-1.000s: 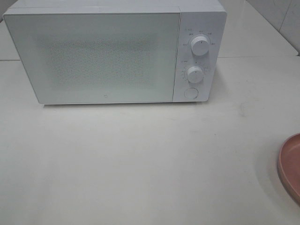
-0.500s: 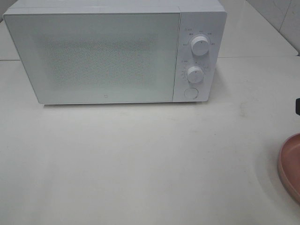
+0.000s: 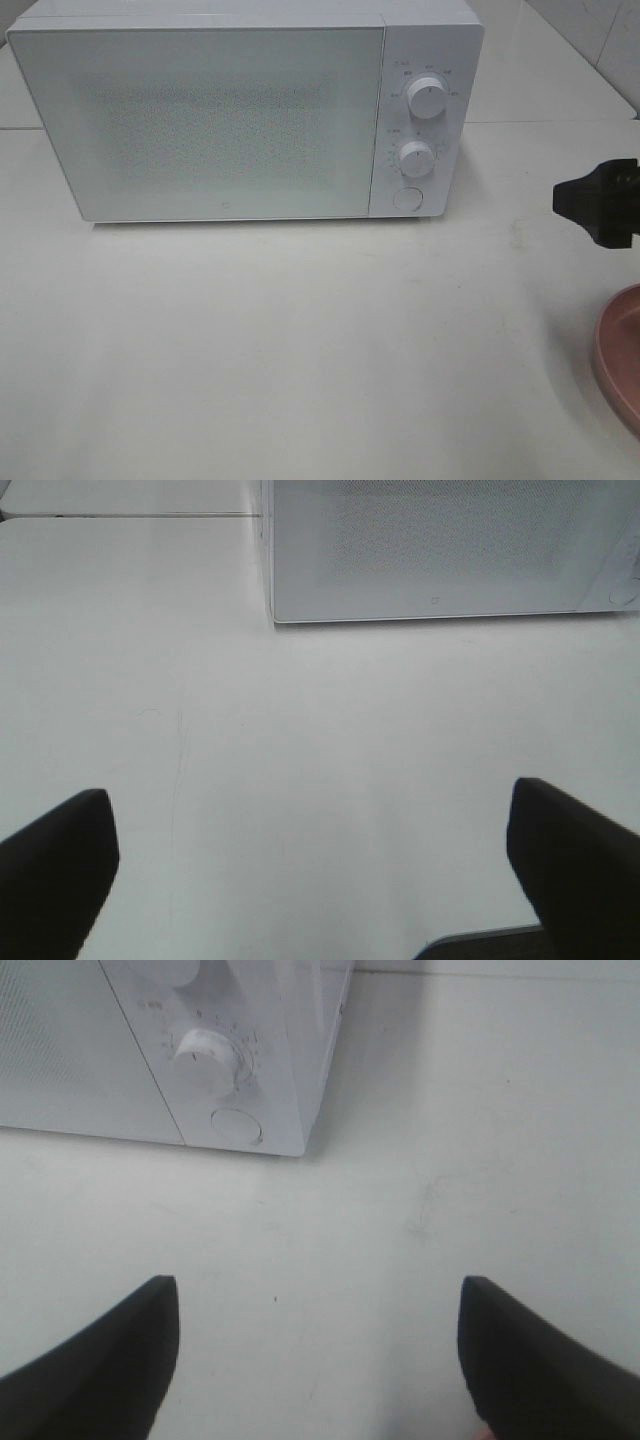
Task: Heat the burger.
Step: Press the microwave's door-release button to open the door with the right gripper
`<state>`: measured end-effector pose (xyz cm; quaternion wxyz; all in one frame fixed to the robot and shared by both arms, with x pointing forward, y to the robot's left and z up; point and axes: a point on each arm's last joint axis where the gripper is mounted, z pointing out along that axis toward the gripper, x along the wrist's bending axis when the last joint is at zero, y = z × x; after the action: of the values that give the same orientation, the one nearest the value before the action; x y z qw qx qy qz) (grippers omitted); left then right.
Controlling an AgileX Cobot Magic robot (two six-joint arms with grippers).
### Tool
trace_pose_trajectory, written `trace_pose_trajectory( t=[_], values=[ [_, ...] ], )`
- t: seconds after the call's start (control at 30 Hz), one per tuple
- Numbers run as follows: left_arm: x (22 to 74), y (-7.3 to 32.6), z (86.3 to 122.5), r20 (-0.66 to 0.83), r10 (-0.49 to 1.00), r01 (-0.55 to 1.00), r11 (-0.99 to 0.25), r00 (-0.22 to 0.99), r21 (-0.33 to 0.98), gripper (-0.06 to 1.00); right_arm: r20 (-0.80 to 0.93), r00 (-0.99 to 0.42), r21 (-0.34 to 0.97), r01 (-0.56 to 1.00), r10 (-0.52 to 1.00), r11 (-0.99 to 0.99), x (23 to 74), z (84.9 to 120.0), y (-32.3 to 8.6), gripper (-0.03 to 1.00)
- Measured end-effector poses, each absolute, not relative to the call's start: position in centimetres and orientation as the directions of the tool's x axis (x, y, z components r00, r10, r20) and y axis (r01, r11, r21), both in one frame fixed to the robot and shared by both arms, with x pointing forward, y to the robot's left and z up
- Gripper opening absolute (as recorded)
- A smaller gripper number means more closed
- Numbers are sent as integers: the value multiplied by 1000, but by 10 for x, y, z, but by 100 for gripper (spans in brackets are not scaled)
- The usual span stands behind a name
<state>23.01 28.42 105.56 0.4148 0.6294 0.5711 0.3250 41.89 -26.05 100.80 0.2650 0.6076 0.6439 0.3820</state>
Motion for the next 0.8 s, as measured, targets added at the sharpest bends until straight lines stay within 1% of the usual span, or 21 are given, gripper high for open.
trace_pose_trajectory(
  t=[0.27, 0.5, 0.63, 0.67, 0.8],
  values=[
    [230, 284, 1056, -65, 989, 449, -4, 137, 893, 97, 128, -136, 868, 494, 982, -44, 435, 984, -257, 75],
    [230, 284, 1056, -65, 989, 449, -4, 137, 893, 97, 92, -160, 906, 424, 983, -16, 441, 967, -256, 75],
    [230, 284, 1056, -65, 989, 449, -4, 137, 893, 97, 38, -191, 929, 368, 981, 36, 443, 954, -245, 75],
    [230, 284, 1056, -65, 989, 449, -4, 137, 893, 97, 23, -202, 930, 363, 979, 53, 444, 948, -237, 75],
    [230, 284, 1056, -65, 989, 449, -4, 137, 893, 97, 14, -196, 933, 355, 980, 58, 444, 941, -226, 75]
  ],
)
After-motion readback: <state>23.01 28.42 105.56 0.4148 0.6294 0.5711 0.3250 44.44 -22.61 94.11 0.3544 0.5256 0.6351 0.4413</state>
